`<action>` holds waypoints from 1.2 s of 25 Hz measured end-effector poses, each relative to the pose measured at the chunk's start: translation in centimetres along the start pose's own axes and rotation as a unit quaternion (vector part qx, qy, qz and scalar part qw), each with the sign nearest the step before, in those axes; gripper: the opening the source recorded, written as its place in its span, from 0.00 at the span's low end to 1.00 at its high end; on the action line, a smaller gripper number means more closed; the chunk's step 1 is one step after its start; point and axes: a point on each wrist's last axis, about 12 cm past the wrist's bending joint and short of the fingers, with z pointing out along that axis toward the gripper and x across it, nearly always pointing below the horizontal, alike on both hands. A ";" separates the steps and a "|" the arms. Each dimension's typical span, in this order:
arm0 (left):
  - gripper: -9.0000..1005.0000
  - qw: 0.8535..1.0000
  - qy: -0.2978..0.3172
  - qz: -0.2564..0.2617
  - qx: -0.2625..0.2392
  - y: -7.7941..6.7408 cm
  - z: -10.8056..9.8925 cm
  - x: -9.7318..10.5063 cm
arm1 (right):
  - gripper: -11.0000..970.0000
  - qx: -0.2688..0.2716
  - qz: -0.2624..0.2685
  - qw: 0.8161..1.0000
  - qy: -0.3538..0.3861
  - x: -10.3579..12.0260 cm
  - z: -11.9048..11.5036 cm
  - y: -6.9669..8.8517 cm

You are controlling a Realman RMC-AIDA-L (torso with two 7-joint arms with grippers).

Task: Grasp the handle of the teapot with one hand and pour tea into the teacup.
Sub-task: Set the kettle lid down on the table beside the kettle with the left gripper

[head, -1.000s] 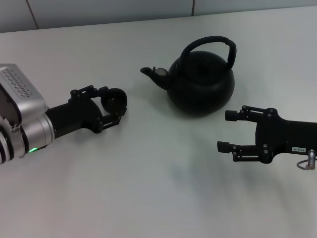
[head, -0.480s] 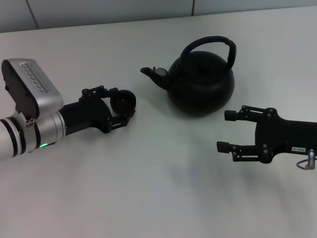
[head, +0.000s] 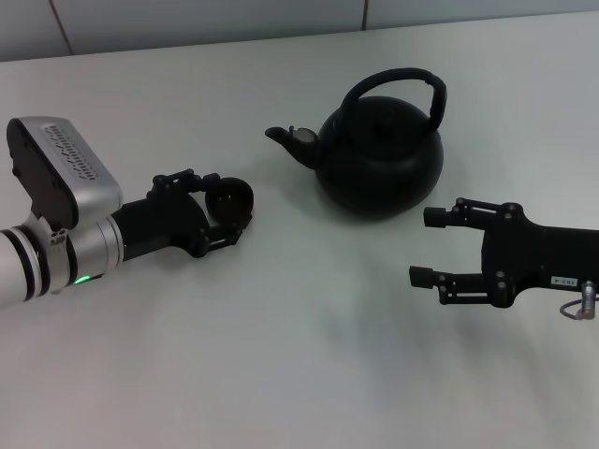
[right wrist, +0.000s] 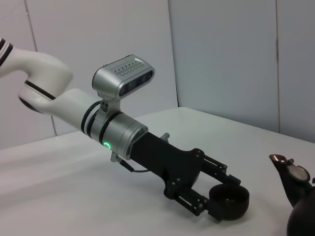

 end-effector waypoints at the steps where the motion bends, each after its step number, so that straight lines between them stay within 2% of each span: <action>1: 0.70 1.000 0.000 0.000 0.000 0.0 0.0 0.0 | 0.84 0.000 0.000 1.000 0.000 0.0 0.0 0.0; 30: 0.70 1.000 0.007 -0.002 0.003 -0.2 -0.1 0.3 | 0.84 -0.001 -0.001 1.000 0.002 0.1 0.0 0.1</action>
